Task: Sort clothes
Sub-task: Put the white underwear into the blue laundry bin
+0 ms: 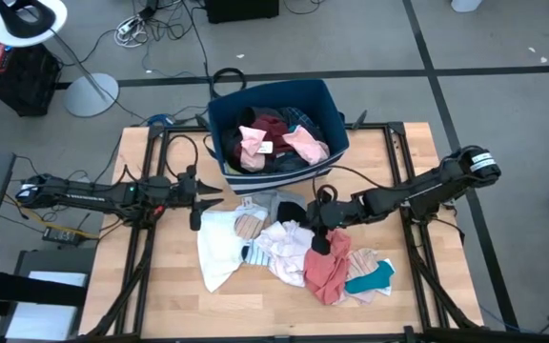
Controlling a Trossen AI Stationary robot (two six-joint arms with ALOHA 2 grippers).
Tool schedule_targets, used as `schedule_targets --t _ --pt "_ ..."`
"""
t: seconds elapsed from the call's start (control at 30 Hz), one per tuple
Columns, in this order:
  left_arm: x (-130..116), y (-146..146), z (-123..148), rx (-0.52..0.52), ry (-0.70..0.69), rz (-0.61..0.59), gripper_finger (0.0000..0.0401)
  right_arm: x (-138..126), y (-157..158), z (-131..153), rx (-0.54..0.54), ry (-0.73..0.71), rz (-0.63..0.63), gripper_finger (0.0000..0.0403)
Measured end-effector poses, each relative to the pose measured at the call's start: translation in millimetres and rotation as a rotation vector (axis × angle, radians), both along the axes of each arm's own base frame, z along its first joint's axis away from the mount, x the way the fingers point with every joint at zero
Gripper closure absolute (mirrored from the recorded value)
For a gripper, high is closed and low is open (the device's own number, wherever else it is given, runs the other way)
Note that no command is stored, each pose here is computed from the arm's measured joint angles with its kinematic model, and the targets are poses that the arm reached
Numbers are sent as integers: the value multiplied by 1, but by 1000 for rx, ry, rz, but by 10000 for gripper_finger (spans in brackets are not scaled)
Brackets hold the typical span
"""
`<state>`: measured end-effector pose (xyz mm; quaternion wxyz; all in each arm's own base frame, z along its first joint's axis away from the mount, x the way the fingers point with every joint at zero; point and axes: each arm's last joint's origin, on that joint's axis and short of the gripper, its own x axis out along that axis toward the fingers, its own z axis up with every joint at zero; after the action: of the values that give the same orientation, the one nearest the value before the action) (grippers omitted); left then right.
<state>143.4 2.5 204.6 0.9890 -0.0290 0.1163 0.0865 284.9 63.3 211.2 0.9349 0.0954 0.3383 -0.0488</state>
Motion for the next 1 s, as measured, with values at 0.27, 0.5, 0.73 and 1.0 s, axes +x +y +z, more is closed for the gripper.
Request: schedule_targets --t 0.27,0.5,0.73,1.0 --pt "0 0 0 -2 0 -8 265 11 2 -29 -48 95 16 265" --pt "0 0 0 -2 -3 -8 265 22 3 -54 -34 143 40 256" --pt "0 0 1 -2 -7 -8 265 29 3 -21 -78 70 73 392" --pt "0 0 1 -2 -9 -7 265 38 4 36 -158 -8 131 401"
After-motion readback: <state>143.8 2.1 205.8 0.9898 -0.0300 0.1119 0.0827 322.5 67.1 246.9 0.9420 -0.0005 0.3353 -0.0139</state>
